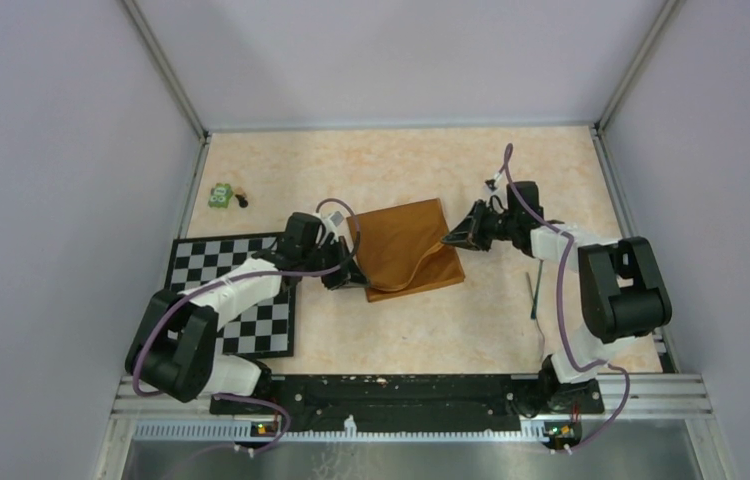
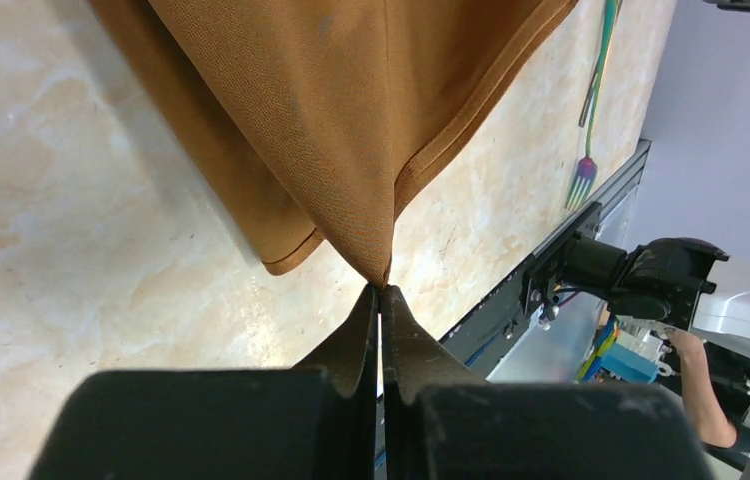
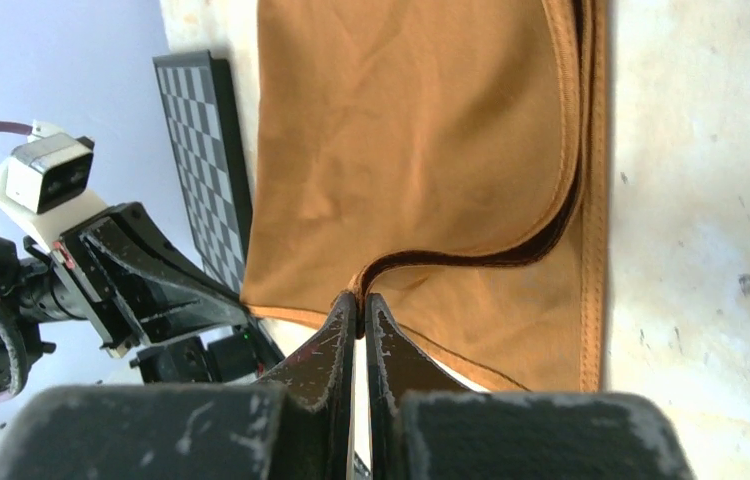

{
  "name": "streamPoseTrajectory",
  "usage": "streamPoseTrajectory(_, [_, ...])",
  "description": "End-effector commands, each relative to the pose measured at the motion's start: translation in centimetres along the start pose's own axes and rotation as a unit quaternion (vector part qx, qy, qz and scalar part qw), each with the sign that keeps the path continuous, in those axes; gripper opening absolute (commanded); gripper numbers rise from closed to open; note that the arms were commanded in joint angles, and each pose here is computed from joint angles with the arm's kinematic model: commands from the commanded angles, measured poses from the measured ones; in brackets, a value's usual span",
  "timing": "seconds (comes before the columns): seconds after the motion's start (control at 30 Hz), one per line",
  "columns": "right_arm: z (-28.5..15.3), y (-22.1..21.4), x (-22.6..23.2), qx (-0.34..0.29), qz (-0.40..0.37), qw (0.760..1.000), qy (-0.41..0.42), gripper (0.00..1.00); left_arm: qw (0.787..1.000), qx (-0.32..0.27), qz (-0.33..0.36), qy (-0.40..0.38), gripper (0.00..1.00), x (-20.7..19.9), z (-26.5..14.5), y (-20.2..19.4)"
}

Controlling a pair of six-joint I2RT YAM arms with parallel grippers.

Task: Fold the napkin into a case and place the utensils inside
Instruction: Smooth out the square-folded napkin at the center of the board.

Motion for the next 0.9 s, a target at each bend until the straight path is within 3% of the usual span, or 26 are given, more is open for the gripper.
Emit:
streamPoseTrajectory(0.0, [-1.2, 0.1, 0.4, -0.014, -0.033, 0.999, 0.010, 0.00, 1.000, -0.019, 0.016, -0.017, 0.00, -0.8, -0.2, 0.0])
streamPoseTrajectory(0.87, [-2.1, -0.3, -3.4, -0.031, -0.017, 0.999, -0.031, 0.00, 0.999, 0.051, -0.006, -0.011, 0.00, 1.7, 2.2, -3.8])
Point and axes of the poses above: each gripper's point midway between its finger pads, its own z axis out along the fingers, its own x axis along the line the jaws close on, y = z × x, the point moved 1 cm from there along -z, back along the fingers, and after that the axes turned 8 degrees about z, right-handed, at the moved point
